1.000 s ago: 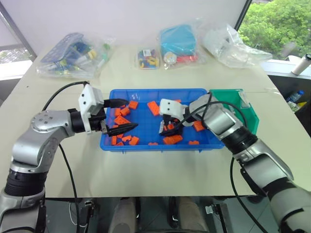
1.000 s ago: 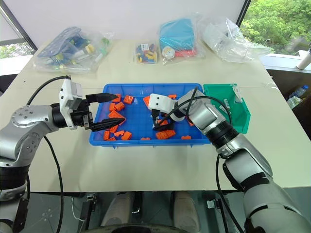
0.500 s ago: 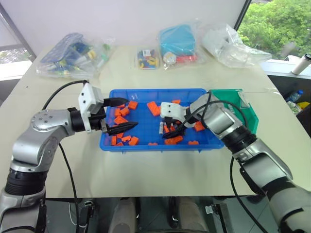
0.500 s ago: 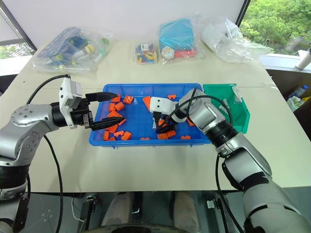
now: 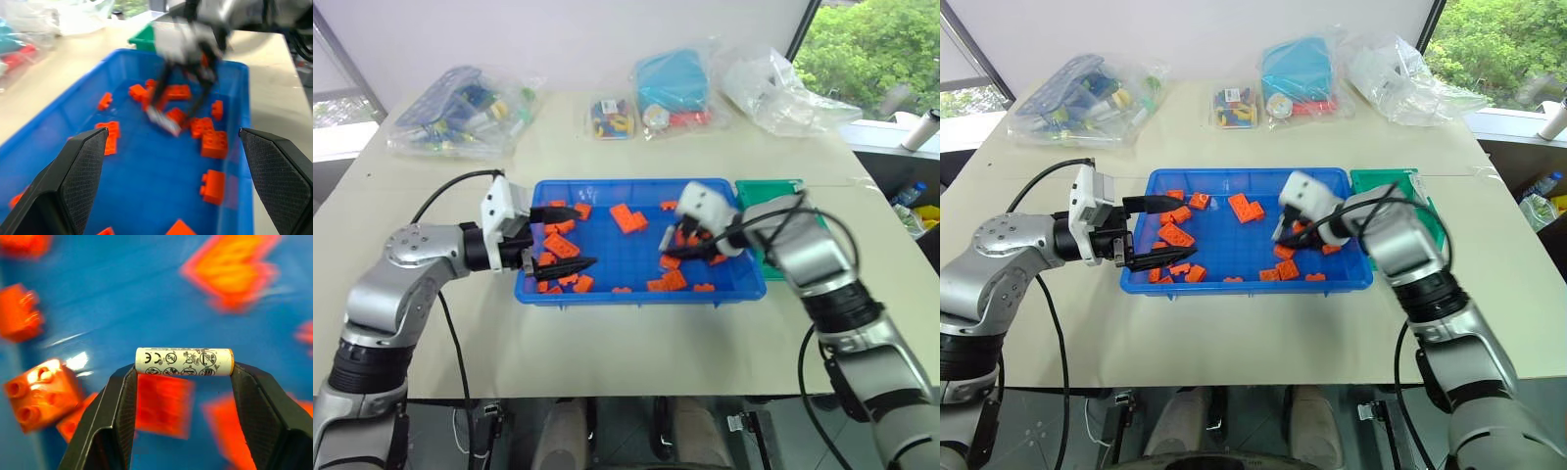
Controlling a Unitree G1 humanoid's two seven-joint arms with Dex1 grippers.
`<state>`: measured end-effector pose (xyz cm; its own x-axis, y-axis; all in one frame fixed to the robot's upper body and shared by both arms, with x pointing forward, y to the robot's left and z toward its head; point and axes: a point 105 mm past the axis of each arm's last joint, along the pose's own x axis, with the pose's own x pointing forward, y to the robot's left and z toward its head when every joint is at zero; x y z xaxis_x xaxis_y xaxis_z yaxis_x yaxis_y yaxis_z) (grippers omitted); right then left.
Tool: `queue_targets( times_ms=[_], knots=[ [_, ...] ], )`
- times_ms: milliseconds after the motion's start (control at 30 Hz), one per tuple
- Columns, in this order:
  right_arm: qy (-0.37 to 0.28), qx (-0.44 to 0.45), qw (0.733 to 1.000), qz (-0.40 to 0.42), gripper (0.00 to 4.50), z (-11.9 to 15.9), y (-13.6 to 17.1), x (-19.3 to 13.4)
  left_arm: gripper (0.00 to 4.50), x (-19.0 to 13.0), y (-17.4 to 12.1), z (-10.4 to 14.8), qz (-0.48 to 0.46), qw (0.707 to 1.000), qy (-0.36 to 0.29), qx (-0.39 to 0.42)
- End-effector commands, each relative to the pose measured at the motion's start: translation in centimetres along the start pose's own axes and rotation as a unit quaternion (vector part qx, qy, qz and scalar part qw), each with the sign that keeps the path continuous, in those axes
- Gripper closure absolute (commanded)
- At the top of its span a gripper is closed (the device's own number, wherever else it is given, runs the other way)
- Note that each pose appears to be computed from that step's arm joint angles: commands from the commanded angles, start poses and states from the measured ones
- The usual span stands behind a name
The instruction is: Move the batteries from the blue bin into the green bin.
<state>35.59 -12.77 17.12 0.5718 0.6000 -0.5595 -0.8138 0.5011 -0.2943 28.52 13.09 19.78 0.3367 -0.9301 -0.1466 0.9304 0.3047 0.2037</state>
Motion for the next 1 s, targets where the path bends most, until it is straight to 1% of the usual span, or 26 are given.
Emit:
queue_targets(
  times_ms=[33, 167, 300, 367, 400, 433, 467, 600, 733, 800, 867, 967, 1000],
  knots=[
    [-0.041, 0.078, 0.985, -0.146, 2.25, 0.3, -4.4, -7.5, 0.00, 0.7, -0.8, 0.3, -0.035, 0.999, -0.012, 0.011],
    [-0.021, 0.126, 0.970, -0.208, 2.25, -1.9, -4.9, -10.8, 0.00, 1.2, -0.8, -0.1, -0.047, 0.999, -0.014, 0.010],
    [0.007, 0.139, 0.960, -0.245, 2.25, -4.1, -4.9, -11.9, 0.00, 1.7, -0.5, 0.0, -0.055, 0.998, -0.018, 0.012],
    [0.008, 0.143, 0.959, -0.244, 1.19, -4.5, -4.5, -11.7, 0.00, 1.9, -0.2, 0.2, -0.057, 0.998, -0.019, 0.012],
    [0.009, 0.144, 0.958, -0.248, 0.85, -4.7, -4.5, -11.7, 0.00, 2.0, -0.1, 0.2, -0.058, 0.998, -0.019, 0.012],
    [0.015, 0.138, 0.956, -0.257, 0.38, -5.0, -4.7, -11.8, 0.00, 2.0, 0.0, 0.3, -0.059, 0.998, -0.020, 0.012],
    [0.022, 0.131, 0.955, -0.264, 0.08, -5.3, -4.8, -11.9, 0.00, 2.0, 0.0, 0.4, -0.059, 0.998, -0.021, 0.013],
    [0.010, 0.116, 0.957, -0.266, 0.08, -5.6, -5.0, -12.6, 0.00, 1.7, 0.4, 0.7, -0.057, 0.998, -0.020, 0.011],
    [-0.026, 0.090, 0.963, -0.252, 0.08, -6.1, -5.6, -15.7, 0.00, 0.2, 1.1, 0.4, -0.038, 0.999, -0.004, 0.004],
    [-0.037, 0.082, 0.971, -0.222, 0.08, -7.0, -5.3, -17.5, 0.00, -1.2, 1.7, 0.3, -0.023, 1.000, 0.009, 0.001],
    [-0.034, 0.078, 0.978, -0.192, 0.08, -8.2, -4.8, -18.9, 0.00, -2.9, 2.4, 0.2, -0.004, 1.000, 0.023, -0.003],
    [-0.017, 0.089, 0.985, -0.149, 0.08, -10.3, -3.9, -20.2, 0.00, -4.9, 3.4, 0.4, 0.021, 0.999, 0.034, -0.006],
    [-0.015, 0.103, 0.987, -0.120, 0.08, -10.9, -3.2, -20.5, 0.00, -5.5, 3.7, 0.6, 0.029, 0.999, 0.034, -0.005]
  ],
)
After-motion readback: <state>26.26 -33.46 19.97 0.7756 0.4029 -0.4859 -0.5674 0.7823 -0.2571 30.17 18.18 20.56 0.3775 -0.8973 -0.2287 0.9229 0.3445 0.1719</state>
